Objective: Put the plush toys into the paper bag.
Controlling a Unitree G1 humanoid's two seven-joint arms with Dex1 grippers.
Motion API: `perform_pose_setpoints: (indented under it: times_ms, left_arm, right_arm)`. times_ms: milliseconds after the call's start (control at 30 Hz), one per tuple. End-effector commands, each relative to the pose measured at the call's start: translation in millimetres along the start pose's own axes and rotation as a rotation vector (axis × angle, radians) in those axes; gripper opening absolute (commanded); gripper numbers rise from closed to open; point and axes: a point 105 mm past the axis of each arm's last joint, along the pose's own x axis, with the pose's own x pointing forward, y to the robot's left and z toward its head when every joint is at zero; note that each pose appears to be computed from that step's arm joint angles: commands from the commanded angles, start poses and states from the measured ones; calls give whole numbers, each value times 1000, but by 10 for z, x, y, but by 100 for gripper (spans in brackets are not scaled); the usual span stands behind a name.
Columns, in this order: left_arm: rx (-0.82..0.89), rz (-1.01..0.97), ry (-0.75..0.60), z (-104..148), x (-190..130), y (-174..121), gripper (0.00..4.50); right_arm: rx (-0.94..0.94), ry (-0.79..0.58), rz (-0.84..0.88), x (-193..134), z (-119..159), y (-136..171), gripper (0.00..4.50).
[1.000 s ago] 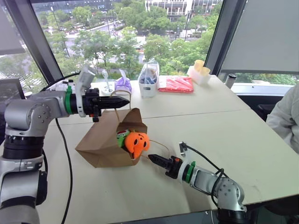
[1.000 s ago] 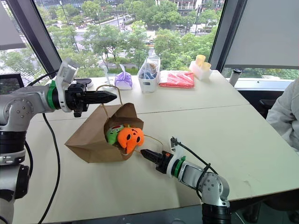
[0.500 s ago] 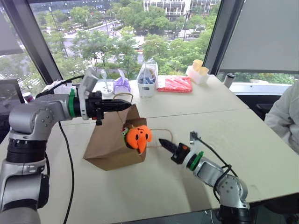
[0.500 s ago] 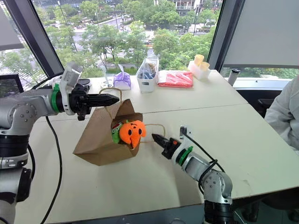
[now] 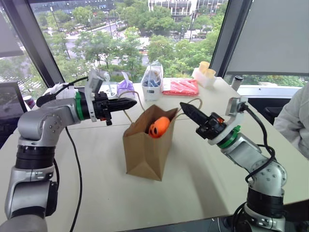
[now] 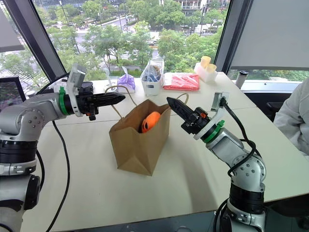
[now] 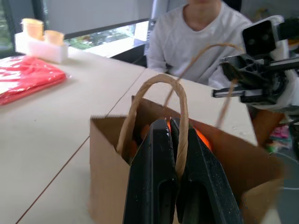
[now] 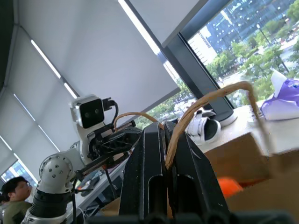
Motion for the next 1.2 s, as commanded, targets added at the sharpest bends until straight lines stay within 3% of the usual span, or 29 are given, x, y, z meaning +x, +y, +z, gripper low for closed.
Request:
perform_pose_setpoints:
  times_ms: [33,67,133,167,400,433,767,967,1067,1200]
  left_arm:
    - [27,41,-27,26,-39,39,0]
    - [20,41,-26,10,-39,36,0]
    - [-2,48,-20,-42,-48,45,0]
    - [-12,51,-13,-85,-59,51,57]
    - [-53,47,-15,-150,-101,19,375]
    - [-49,55,-16,-148,-110,17,440]
    - [-190,70,4,-279,-426,-260,446]
    - [-251,149,48,-513,-644,-452,446]
    - [-289,171,138,-773,-718,-658,450]
    - [-273,152,180,-985,-553,-887,450]
  right_arm:
    - [-14,7,6,-25,-30,28,4]
    - [-13,14,3,-35,-50,22,4]
    - [-20,31,-22,-65,-97,-22,57]
    - [-25,47,-26,-89,-134,-30,91]
    - [-66,93,-7,-183,-190,31,442]
    - [-91,109,-20,-194,-205,25,450]
    - [-104,298,80,-513,-440,359,450]
    - [-95,388,43,-628,-615,306,450]
    - [-129,472,-40,-669,-850,80,361]
    - [-125,490,1,-571,-1037,51,162]
